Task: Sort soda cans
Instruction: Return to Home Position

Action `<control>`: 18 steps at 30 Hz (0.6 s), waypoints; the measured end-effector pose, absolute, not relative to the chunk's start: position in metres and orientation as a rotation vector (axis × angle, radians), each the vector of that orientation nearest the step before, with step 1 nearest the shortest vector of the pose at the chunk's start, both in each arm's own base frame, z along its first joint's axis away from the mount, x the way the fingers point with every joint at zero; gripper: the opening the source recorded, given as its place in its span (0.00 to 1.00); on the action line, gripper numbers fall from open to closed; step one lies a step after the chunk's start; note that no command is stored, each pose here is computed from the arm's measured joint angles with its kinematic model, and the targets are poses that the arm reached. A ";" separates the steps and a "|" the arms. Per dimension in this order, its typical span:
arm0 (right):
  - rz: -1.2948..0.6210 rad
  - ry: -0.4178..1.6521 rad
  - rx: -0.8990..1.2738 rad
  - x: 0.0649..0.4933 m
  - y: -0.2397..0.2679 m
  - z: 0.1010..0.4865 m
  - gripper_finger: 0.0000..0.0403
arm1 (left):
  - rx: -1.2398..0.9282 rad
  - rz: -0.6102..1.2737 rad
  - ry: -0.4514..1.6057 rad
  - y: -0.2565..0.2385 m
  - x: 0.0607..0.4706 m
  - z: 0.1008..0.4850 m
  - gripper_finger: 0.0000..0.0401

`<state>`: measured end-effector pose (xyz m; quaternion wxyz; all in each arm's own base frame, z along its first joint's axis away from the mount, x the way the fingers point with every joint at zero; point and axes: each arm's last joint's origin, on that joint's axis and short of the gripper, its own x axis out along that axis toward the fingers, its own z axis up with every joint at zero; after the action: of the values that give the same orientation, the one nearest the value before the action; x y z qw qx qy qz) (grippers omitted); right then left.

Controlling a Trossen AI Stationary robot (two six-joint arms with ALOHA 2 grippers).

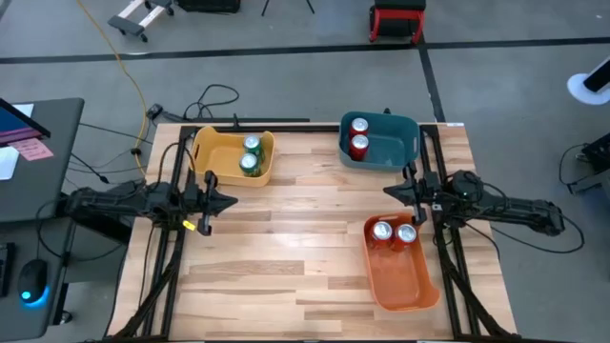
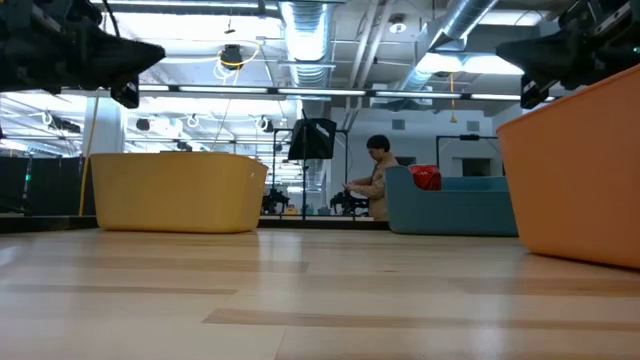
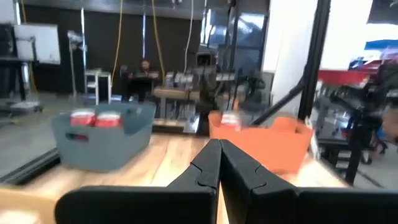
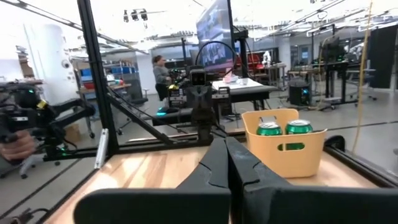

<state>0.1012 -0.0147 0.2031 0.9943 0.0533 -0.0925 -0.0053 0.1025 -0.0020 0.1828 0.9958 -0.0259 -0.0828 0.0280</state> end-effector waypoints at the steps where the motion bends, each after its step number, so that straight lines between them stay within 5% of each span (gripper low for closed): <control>1: -0.015 -0.184 0.099 0.101 -0.014 0.203 0.01 | -0.052 0.064 -0.147 -0.002 0.101 0.181 0.00; 18: -0.027 -0.110 0.124 0.105 -0.016 0.178 0.01 | -0.038 0.072 -0.049 -0.005 0.098 0.170 0.00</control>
<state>0.1048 -0.0156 0.1784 0.9965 0.0618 -0.0551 -0.0134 0.0975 -0.0050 0.1701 0.9989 -0.0189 -0.0246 0.0359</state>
